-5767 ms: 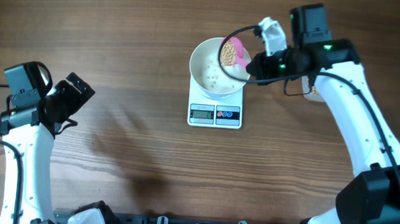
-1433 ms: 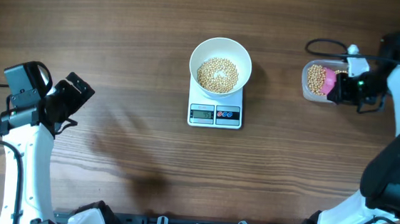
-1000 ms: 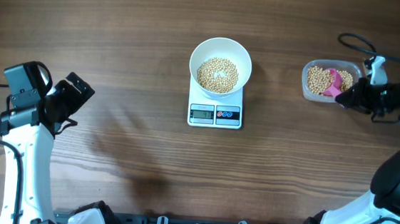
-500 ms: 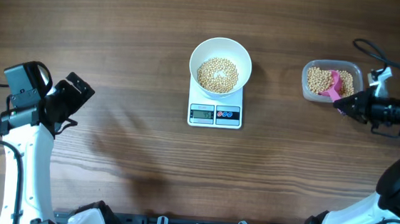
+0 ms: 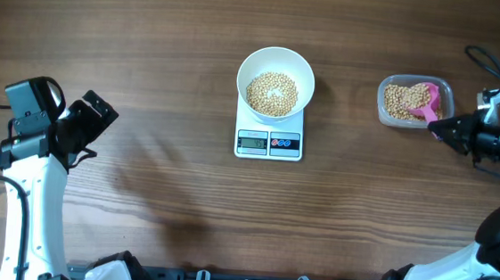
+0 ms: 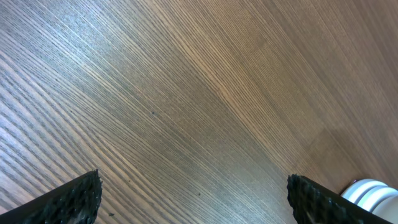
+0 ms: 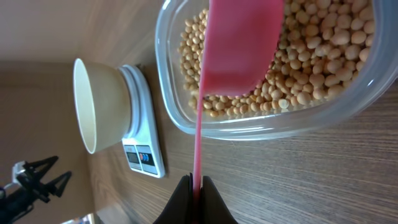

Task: Scoop item into bowl and weigh 150g on scale
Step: 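Dig the pink scoop into the soybeans again and lift it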

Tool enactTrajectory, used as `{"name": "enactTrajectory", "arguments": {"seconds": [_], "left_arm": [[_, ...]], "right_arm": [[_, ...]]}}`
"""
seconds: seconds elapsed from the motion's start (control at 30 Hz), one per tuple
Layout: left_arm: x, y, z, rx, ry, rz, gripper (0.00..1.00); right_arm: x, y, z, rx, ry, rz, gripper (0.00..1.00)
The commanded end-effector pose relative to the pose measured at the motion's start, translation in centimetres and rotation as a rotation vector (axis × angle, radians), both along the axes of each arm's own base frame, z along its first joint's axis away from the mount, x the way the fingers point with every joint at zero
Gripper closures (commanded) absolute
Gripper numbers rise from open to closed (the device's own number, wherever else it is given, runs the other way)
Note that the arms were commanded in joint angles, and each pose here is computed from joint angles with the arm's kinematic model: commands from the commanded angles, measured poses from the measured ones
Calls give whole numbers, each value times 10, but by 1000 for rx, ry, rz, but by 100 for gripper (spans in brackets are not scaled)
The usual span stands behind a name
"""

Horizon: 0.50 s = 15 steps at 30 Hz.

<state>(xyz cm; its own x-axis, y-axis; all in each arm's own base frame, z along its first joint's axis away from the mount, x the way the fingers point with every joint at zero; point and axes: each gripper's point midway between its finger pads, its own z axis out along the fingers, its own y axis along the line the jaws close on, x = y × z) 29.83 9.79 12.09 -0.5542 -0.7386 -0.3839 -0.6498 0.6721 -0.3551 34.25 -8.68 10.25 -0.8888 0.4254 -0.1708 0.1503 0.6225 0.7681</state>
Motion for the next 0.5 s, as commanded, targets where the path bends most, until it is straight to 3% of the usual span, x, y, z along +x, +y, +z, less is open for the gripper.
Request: {"name": "enactTrajectory", "arguments": {"seconds": [0.0, 0.47], "left_arm": [[0, 0, 0, 2, -4, -17, 0], [0, 0, 0, 2, -4, -17, 0]], "right_arm": [[1, 0, 4, 66, -25, -23, 96], [-13, -1, 29, 169, -147, -10, 96]]}}
